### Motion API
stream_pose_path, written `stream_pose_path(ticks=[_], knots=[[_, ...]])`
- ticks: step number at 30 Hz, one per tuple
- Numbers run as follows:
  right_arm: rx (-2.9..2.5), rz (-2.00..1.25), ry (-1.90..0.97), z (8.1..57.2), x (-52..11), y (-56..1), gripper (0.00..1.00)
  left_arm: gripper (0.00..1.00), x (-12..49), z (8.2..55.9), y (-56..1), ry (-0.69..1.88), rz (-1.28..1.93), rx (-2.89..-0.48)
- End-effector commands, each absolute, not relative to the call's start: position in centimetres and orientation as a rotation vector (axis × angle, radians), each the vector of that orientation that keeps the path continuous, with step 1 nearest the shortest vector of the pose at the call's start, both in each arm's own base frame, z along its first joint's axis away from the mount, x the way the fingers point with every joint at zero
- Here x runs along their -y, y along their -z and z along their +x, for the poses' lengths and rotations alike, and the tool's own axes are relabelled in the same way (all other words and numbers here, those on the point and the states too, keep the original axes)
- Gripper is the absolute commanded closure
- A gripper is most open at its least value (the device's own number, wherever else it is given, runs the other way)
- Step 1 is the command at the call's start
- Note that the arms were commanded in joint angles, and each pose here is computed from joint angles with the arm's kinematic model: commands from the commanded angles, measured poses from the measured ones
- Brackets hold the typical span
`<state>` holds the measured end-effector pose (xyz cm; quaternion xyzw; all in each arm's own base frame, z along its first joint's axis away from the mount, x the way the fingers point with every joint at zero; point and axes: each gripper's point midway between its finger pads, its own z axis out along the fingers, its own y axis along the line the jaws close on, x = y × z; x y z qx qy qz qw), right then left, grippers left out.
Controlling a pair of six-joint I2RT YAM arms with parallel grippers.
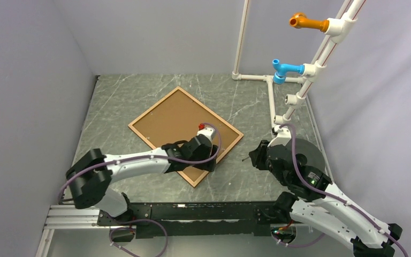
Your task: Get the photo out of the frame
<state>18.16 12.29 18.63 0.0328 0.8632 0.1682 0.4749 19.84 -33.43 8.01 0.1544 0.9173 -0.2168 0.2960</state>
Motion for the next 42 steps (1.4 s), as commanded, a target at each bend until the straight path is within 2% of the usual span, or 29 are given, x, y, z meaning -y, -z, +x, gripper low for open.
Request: stream_pose_path(ticks=[1,5,13,18,21,23,27,29,35,42], knots=[[-2.051,0.073,-0.479,18.8,-13.5,-20.2,1.0,0.32,32.6,17.9,-8.6,0.524,0.657,-2.364],[-2.061,0.073,-0.5,18.6,-13.7,-19.9,1.0,0.32,33.7,16.6,-7.4,0.399,0.737,-2.365],[-2.057,0.057,-0.503,18.7,-14.0,-20.7,1.0,0.25,32.4,17.4,-4.3,0.045,0.72,-2.358],[-2.06,0.055,-0.549,18.3,-14.4,-20.2,1.0,0.28,32.2,16.9,-3.2,0.069,0.705,-2.368],[-2.07,0.059,-0.527,18.3,-14.0,-20.1,1.0,0.33,32.2,16.1,-2.1,0.098,0.689,-2.413],[-2.061,0.057,-0.524,18.5,-14.1,-20.3,1.0,0.42,32.2,15.8,-1.4,0.108,0.688,-2.428],[-2.064,0.053,-0.513,18.8,-14.4,-20.2,1.0,0.76,31.9,15.4,-0.5,0.08,0.653,-2.476],[-2.07,0.057,-0.506,18.9,-14.4,-19.7,1.0,0.99,31.0,15.1,0.4,0.066,0.59,-2.502],[-2.1,0.144,-0.435,19.1,-13.3,-17.9,1.0,1.0,32.6,13.2,2.2,0.264,0.353,-2.61],[-2.154,0.189,-0.315,20.5,-12.9,-16.4,1.0,1.0,35.9,13.5,0.7,0.383,0.145,-2.653]])
